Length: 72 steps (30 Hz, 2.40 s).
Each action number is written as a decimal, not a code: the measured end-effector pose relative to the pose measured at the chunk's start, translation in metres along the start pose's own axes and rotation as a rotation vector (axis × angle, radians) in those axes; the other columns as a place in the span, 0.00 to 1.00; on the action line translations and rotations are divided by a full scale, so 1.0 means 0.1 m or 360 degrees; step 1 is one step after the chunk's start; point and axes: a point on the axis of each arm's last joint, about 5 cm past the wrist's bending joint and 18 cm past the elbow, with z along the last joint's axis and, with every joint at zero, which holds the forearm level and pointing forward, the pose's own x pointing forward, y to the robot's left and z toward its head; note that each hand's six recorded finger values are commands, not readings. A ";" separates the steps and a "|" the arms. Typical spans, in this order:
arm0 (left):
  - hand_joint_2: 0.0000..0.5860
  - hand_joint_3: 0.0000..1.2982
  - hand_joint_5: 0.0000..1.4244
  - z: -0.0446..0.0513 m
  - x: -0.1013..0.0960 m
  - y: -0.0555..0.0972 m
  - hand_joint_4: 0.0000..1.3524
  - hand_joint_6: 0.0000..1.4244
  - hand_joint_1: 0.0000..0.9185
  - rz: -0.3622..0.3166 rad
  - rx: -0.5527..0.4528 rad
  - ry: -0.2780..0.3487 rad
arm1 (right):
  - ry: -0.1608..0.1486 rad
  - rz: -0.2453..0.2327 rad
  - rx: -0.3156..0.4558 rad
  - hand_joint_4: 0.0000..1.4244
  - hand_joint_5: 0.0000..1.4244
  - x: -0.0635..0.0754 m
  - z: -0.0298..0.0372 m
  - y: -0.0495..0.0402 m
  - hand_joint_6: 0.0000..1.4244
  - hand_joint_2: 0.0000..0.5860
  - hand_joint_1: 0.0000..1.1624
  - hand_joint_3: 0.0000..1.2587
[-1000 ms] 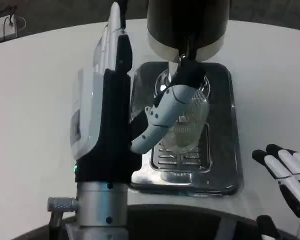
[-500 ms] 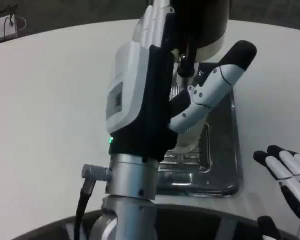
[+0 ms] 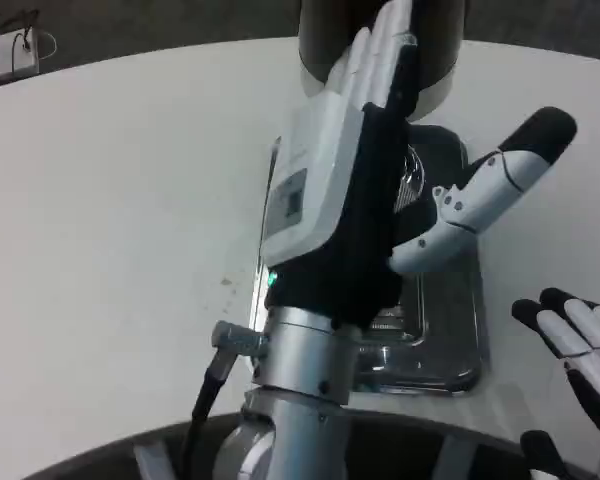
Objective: Grasp the cup under the faucet to collect the drink, then remove the cup.
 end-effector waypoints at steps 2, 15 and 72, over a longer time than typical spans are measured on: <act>0.26 0.00 0.00 0.010 -0.02 -0.03 0.00 0.00 0.00 -0.0021 -0.0010 -0.0011 | -0.0001 -0.0001 0.0000 0.05 0.09 0.00 -0.001 0.000 0.14 0.90 0.13 0.08; 0.26 0.00 0.00 -0.012 -0.05 -0.12 0.00 0.00 0.00 -0.0009 -0.0015 -0.0008 | 0.0009 -0.0008 0.0000 0.05 0.10 0.01 -0.041 -0.012 0.14 0.90 0.13 0.08; 0.22 0.00 0.03 0.098 0.16 -0.01 0.00 0.00 0.00 -0.0359 0.0422 -0.0033 | 0.0169 0.0044 0.0603 0.05 0.09 0.50 -0.148 0.211 0.18 0.56 0.26 0.02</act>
